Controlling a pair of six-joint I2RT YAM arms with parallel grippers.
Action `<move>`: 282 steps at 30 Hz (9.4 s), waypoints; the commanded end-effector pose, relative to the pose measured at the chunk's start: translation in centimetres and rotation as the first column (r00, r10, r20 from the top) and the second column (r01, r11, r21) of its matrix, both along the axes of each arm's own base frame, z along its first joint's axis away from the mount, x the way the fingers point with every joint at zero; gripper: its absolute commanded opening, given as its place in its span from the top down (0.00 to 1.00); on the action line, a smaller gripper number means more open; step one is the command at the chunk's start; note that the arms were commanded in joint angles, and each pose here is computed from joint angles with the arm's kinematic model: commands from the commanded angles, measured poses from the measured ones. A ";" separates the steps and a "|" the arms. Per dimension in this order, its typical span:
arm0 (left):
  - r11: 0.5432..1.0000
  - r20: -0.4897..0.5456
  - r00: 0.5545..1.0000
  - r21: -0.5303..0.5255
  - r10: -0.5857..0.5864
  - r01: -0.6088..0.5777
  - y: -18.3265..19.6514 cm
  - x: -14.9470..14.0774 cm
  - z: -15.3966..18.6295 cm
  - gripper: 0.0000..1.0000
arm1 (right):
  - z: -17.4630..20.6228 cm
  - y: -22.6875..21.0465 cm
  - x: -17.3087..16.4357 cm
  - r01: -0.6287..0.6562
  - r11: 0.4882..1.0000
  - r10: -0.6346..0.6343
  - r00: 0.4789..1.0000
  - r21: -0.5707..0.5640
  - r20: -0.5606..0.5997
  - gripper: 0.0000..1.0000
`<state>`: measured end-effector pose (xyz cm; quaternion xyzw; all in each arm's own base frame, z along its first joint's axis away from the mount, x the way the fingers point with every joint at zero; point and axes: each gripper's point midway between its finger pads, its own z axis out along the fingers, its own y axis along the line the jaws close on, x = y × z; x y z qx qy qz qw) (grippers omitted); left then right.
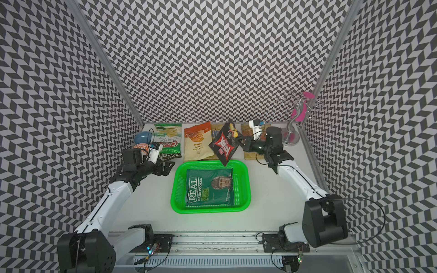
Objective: Put the potato chips into the basket
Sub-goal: Pick up the potato chip from the center of the board, then place the potato chip in the basket, then pick up the potato chip from the center of the board, then place the potato chip in the basket.
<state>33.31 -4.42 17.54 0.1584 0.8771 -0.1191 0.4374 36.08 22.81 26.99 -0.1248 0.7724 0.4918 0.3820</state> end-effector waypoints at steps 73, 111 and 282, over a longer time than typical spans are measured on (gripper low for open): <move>1.000 0.028 1.000 -0.011 -0.007 0.007 -0.1 -0.1 0.8 0.01 | -4.0 12.3 -8.4 -0.243 0.943 0.277 0.951 -0.228 0.134 0.35; 1.000 0.032 0.999 -0.012 -0.010 0.010 -0.1 -0.2 0.9 0.01 | -20.9 -20.2 6.6 0.763 0.636 -0.711 0.523 -0.114 -0.470 0.35; 0.999 0.095 0.995 -0.028 -0.028 0.031 -0.5 -0.7 3.0 0.01 | -5.0 11.3 -15.3 -0.350 0.732 0.420 0.907 -0.585 -0.018 0.91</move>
